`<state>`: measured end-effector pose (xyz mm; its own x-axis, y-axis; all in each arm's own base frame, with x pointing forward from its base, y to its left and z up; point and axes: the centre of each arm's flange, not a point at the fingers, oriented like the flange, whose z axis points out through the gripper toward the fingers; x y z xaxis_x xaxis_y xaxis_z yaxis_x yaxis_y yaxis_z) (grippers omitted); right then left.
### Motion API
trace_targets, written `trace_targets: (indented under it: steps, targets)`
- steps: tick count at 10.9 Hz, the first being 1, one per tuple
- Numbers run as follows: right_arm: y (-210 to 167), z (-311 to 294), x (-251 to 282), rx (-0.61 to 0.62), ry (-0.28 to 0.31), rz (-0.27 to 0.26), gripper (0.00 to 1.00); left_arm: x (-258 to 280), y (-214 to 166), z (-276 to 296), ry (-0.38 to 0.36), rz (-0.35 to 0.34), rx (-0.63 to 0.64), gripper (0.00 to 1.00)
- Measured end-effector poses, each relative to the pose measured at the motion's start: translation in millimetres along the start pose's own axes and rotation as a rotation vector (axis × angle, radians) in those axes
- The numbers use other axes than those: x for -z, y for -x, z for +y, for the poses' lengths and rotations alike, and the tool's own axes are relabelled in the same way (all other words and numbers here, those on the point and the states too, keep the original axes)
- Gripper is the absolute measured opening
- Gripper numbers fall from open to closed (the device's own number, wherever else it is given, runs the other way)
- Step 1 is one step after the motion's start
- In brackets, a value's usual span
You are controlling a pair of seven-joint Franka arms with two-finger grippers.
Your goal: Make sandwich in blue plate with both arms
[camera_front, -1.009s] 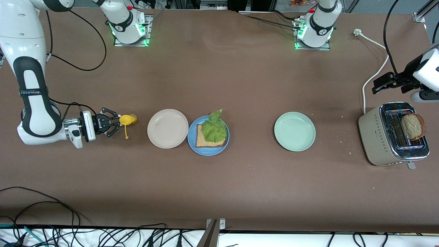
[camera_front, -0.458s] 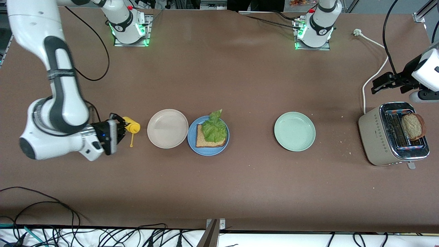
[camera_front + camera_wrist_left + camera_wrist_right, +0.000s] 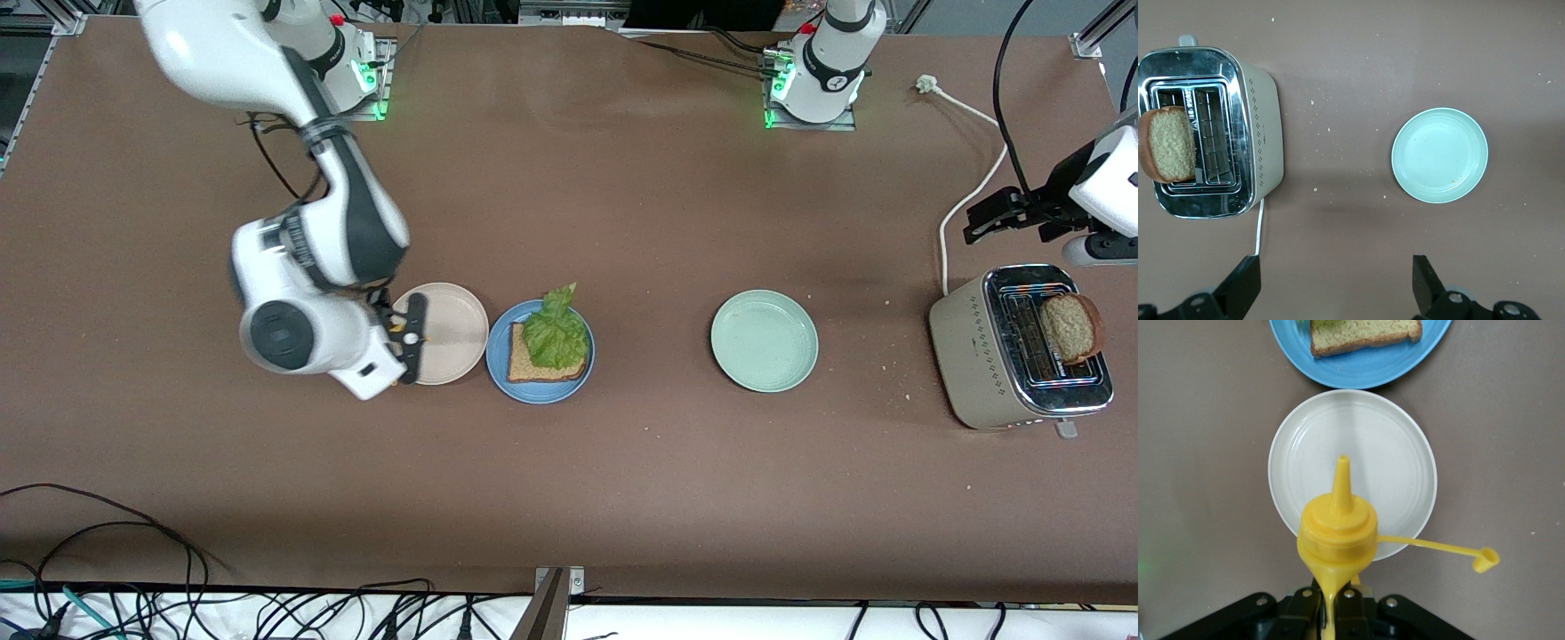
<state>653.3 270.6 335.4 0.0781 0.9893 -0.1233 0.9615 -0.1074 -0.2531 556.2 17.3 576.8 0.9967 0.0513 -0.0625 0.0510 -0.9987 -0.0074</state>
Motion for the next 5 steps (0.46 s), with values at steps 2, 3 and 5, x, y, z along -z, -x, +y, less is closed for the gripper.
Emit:
trace_targets:
  steps: [2,3,5]
  targets:
    - [-59,-28,-4,0.028,0.12,-0.151,0.06,0,0,1,0.0,0.0,-0.002,1.0]
    - [-88,-46,-10,0.032,0.183,-0.232,0.06,0,0,1,0.0,0.0,-0.002,1.0]
    - [-142,-79,-33,0.04,0.288,-0.357,0.06,0,0,-3,0.0,-0.001,0.006,1.0]
